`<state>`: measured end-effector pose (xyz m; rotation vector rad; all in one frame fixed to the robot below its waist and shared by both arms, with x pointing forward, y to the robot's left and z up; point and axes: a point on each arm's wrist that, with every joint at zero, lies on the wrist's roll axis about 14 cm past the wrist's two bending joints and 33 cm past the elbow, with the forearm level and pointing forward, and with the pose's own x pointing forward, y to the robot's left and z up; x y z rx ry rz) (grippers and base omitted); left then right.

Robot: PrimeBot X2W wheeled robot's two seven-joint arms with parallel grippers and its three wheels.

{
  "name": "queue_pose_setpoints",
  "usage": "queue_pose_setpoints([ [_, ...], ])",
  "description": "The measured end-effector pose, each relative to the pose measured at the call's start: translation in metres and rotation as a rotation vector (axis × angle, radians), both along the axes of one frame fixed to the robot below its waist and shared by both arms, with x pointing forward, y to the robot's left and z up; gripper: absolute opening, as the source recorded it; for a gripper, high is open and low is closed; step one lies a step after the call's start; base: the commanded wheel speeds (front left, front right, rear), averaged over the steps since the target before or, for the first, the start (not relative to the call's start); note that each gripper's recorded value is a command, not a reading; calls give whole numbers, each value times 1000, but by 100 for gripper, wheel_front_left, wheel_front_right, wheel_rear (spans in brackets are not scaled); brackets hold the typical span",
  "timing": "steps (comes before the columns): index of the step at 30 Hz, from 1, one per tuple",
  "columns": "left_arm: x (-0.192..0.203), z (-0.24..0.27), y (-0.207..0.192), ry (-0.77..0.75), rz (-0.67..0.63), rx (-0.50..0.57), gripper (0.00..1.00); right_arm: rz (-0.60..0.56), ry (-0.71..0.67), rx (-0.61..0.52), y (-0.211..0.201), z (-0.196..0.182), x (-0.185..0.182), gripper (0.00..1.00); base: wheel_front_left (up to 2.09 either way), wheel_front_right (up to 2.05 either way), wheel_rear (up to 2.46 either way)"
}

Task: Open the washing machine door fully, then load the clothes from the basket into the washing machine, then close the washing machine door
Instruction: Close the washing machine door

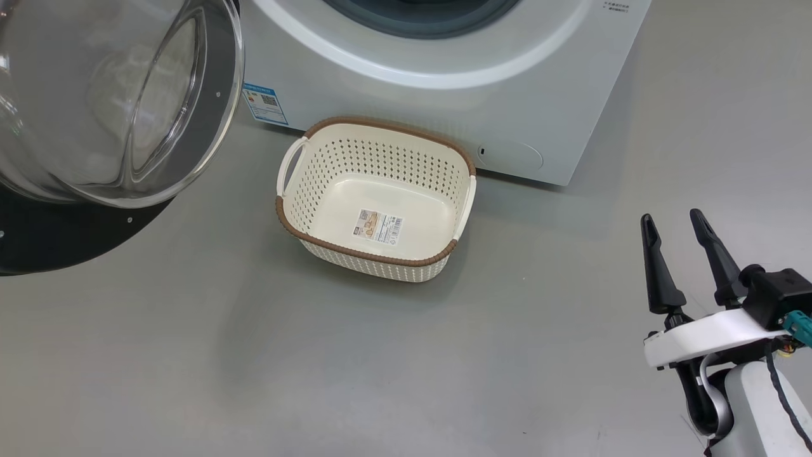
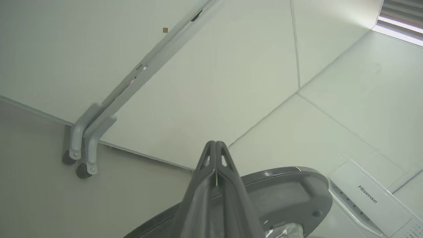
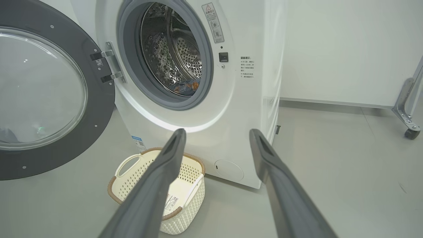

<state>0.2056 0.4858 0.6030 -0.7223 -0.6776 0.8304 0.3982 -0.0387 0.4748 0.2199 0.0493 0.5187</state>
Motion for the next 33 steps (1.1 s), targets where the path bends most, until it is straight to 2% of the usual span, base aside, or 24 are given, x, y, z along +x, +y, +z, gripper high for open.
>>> queue_pose_setpoints([
  [7, 29, 1, 12, -174, -93, -190, 0, -11, 10, -11, -7, -7, 7, 100, 0, 0, 0],
  [15, 22, -10, 40, -257, -55, -356, 0, -24, 11, -26, -16, -11, 15, 100, 0, 0, 0],
  [21, 33, -19, 43, -254, -89, -421, 0, -34, 27, -47, -26, -20, 20, 100, 0, 0, 0],
  [33, 58, -27, 38, -162, -191, -450, 0, -33, 40, -58, -31, -28, 27, 100, 0, 0, 0],
])
